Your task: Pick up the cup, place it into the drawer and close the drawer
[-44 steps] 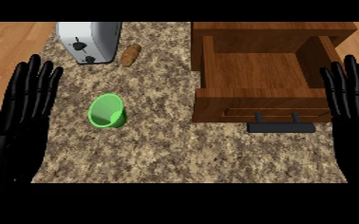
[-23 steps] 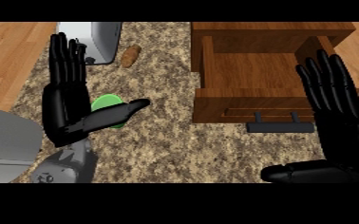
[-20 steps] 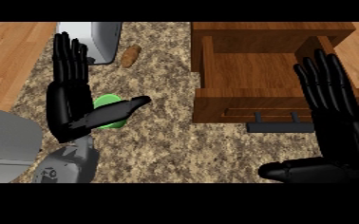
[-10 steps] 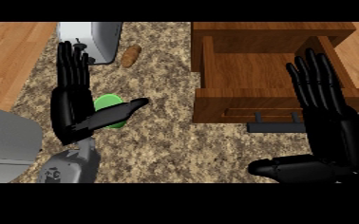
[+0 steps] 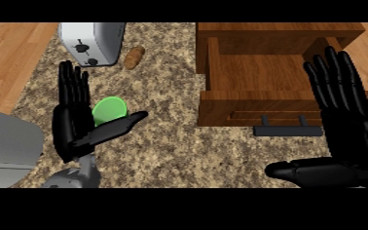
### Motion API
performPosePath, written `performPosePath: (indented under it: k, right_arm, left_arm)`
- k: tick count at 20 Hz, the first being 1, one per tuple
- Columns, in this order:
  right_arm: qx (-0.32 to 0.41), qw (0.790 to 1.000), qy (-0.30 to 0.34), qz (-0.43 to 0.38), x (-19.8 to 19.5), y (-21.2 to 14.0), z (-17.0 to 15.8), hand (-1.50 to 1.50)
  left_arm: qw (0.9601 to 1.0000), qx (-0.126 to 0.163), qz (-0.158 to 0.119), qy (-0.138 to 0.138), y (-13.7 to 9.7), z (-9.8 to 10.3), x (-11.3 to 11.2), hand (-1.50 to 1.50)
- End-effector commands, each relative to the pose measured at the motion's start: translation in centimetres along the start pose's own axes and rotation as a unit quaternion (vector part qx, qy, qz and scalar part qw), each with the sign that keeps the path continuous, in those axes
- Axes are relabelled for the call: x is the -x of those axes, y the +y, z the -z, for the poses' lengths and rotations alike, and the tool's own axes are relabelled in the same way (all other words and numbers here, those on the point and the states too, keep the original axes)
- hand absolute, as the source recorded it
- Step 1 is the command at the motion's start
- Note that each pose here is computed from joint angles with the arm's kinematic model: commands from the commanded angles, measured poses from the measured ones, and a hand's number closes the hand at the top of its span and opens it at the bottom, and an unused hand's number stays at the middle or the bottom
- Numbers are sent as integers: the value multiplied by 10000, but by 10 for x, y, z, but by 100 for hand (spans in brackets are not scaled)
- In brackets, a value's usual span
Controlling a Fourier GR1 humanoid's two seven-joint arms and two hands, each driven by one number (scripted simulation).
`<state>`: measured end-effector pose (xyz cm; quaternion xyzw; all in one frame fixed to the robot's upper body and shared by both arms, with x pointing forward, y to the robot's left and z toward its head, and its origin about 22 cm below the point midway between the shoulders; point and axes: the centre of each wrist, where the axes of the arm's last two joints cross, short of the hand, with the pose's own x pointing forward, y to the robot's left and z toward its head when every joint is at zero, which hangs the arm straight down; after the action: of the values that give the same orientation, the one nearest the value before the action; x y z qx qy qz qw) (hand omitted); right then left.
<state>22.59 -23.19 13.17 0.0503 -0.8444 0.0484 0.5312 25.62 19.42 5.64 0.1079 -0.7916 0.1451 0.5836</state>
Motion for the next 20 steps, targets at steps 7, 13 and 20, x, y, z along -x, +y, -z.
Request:
performPosePath:
  k: [7, 13, 20]
  right_arm:
    - [-3, 10000, 51, 45, -3, 16, -5, -150]
    - [-100, 9999, 72, 58, 1, -1, 15, -150]
    - [-7, 10000, -20, 77, 4, -27, 12, -150]
  left_arm:
    - [9983, -428, 199, 350, 26, -2, 51, -150]
    - [9981, -323, 326, 404, 57, -3, 61, -150]
    - [9966, -451, 287, 622, 54, -29, 107, -150]
